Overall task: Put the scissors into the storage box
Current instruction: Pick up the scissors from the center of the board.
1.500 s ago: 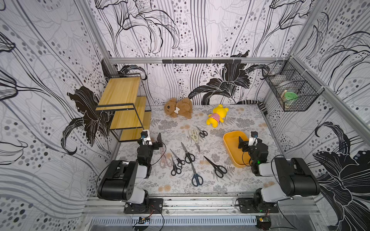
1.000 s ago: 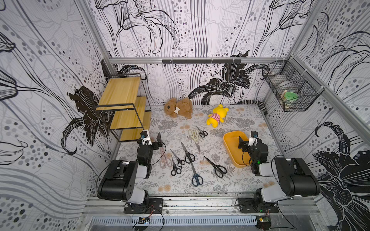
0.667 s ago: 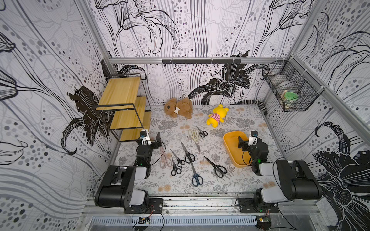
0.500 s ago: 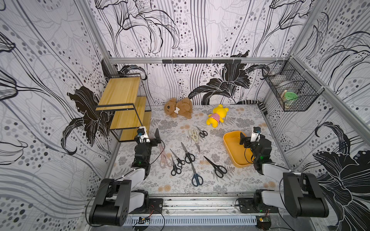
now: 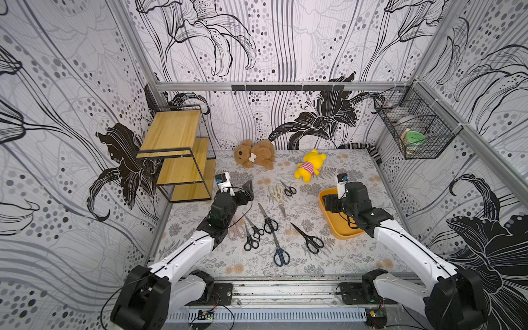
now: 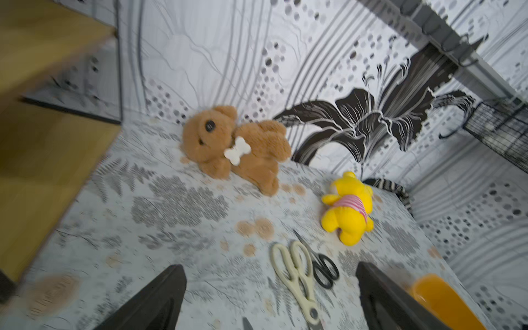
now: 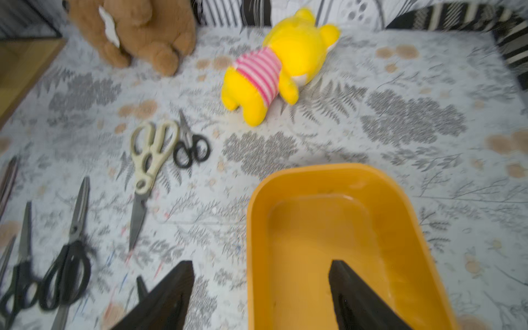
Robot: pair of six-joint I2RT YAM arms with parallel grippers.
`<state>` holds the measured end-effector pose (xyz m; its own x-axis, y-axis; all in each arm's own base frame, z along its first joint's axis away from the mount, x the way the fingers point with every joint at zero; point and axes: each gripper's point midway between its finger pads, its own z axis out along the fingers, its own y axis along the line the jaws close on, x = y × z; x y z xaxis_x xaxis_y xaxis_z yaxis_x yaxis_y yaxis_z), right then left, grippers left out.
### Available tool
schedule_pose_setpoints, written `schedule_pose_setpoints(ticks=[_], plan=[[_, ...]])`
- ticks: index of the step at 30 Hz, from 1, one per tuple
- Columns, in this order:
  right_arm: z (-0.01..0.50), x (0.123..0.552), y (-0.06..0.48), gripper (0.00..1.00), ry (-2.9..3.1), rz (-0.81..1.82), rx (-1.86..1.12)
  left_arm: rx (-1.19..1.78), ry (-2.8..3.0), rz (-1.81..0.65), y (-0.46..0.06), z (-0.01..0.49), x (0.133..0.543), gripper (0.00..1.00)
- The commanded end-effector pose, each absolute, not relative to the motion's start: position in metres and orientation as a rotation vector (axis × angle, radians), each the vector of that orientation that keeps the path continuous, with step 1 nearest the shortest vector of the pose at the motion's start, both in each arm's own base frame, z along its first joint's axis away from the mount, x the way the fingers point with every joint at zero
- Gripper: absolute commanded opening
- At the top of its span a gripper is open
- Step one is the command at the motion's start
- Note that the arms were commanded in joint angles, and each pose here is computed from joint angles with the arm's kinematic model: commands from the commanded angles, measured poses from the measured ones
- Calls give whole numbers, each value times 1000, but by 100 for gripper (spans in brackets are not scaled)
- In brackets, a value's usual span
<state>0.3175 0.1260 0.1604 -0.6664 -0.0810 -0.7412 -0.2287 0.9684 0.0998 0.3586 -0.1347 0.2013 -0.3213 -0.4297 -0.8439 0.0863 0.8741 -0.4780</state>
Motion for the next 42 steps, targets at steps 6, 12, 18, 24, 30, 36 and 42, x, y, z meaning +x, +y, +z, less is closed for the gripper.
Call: schedule_pose_setpoints(ticks=[6, 12, 18, 24, 30, 36, 42], plan=[[114, 236, 190, 58, 2661, 301, -357, -365, 2100, -822, -216, 153, 356, 98], [84, 188, 223, 48, 2783, 260, -481, -521, 2203, -735, -204, 114, 352, 98], [56, 163, 227, 39, 2865, 225, -473, -549, 2198, -699, -193, 108, 346, 98], [44, 165, 218, 32, 2877, 118, -514, -539, 2187, -676, -188, 110, 345, 97], [32, 163, 210, 32, 2909, 45, -525, -519, 2181, -658, -187, 109, 345, 97], [27, 166, 212, 28, 2902, 38, -526, -526, 2185, -652, -185, 107, 344, 97], [19, 169, 208, 26, 2883, 1, -532, -510, 2188, -655, -187, 106, 345, 97]])
